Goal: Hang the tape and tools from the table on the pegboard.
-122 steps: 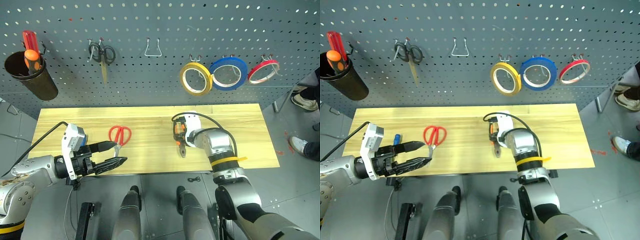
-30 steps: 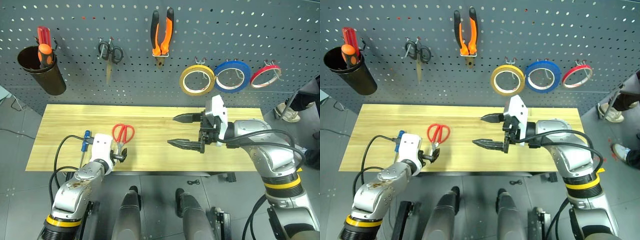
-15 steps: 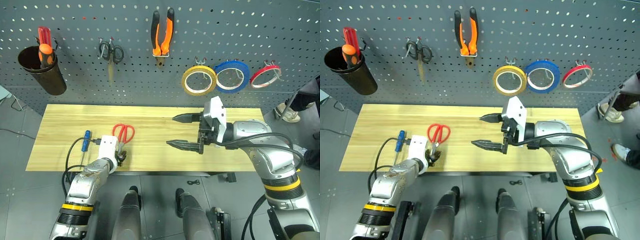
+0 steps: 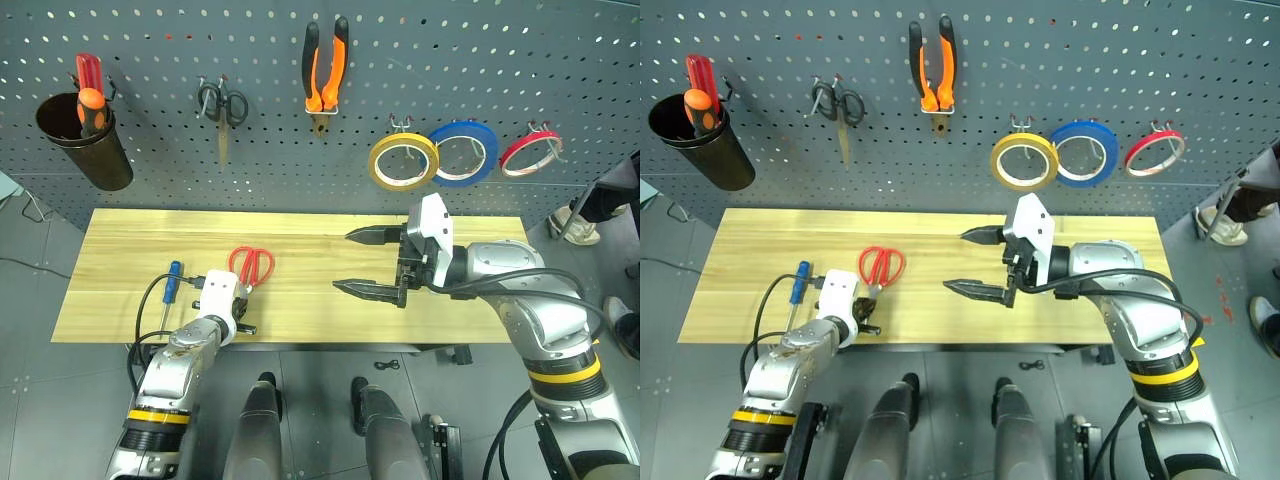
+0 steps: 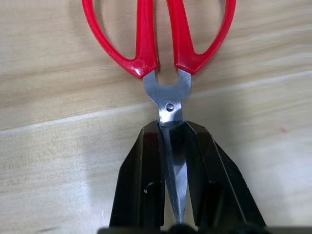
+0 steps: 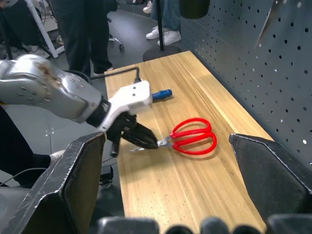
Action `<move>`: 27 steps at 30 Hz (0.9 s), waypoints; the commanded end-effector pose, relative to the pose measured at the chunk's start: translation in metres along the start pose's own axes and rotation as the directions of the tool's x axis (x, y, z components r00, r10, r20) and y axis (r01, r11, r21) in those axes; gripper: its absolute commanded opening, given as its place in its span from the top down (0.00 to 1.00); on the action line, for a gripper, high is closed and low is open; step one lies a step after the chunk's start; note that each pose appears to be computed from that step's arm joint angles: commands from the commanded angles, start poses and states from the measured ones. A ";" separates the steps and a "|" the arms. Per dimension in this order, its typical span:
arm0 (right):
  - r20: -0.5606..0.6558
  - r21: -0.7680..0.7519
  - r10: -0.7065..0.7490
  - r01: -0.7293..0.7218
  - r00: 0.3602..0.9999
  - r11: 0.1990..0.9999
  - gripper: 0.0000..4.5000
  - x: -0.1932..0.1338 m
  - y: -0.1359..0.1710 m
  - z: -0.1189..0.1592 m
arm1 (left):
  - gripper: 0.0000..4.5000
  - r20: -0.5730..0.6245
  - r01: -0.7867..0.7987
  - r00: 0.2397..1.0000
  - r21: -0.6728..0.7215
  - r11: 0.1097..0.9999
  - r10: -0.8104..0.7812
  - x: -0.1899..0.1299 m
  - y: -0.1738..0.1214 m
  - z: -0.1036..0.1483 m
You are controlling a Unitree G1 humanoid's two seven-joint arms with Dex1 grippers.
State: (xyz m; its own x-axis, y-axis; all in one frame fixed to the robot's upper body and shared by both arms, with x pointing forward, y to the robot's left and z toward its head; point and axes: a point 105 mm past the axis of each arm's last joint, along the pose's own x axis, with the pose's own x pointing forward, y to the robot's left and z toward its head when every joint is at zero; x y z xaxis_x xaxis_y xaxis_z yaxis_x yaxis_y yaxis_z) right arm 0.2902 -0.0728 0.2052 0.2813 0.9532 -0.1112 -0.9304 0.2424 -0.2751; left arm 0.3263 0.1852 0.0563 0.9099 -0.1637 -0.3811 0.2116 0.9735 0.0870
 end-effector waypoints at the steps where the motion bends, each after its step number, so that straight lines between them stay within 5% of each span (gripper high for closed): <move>1: 0.069 -0.081 -0.020 0.026 0.997 0.996 0.00 -0.006 0.005 0.024 | 0.96 0.190 0.016 0.981 0.135 0.991 -0.042 -0.031 -0.005 0.038; 6: 0.200 -0.111 -0.043 0.066 0.979 0.992 0.00 -0.012 0.008 0.060 | 0.96 0.297 0.026 0.948 0.276 0.961 -0.111 -0.077 -0.024 0.051; 13: 0.372 -0.125 -0.034 0.086 0.928 0.988 0.00 -0.015 0.004 0.116 | 0.96 0.636 -0.221 0.770 0.333 0.917 -0.045 -0.109 -0.028 0.124; 20: 0.453 -0.130 -0.072 0.146 0.889 0.981 0.00 -0.012 -0.012 0.149 | 0.96 0.722 -0.339 0.690 0.256 0.905 0.054 -0.104 -0.013 0.157; 27: 0.425 -0.154 -0.060 0.137 0.903 0.979 0.00 -0.009 -0.012 0.144 | 0.96 0.693 -0.388 0.707 0.210 0.897 0.143 -0.086 0.006 0.159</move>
State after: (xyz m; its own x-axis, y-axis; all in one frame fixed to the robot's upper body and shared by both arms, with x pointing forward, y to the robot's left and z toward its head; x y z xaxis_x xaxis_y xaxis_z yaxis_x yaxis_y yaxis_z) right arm 0.2712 -0.0566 0.3404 0.2256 0.9258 0.3034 -0.8570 0.3367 -0.3902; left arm 0.3044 0.1743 0.2324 0.9225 -0.1194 0.3670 -0.0517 0.9042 0.4240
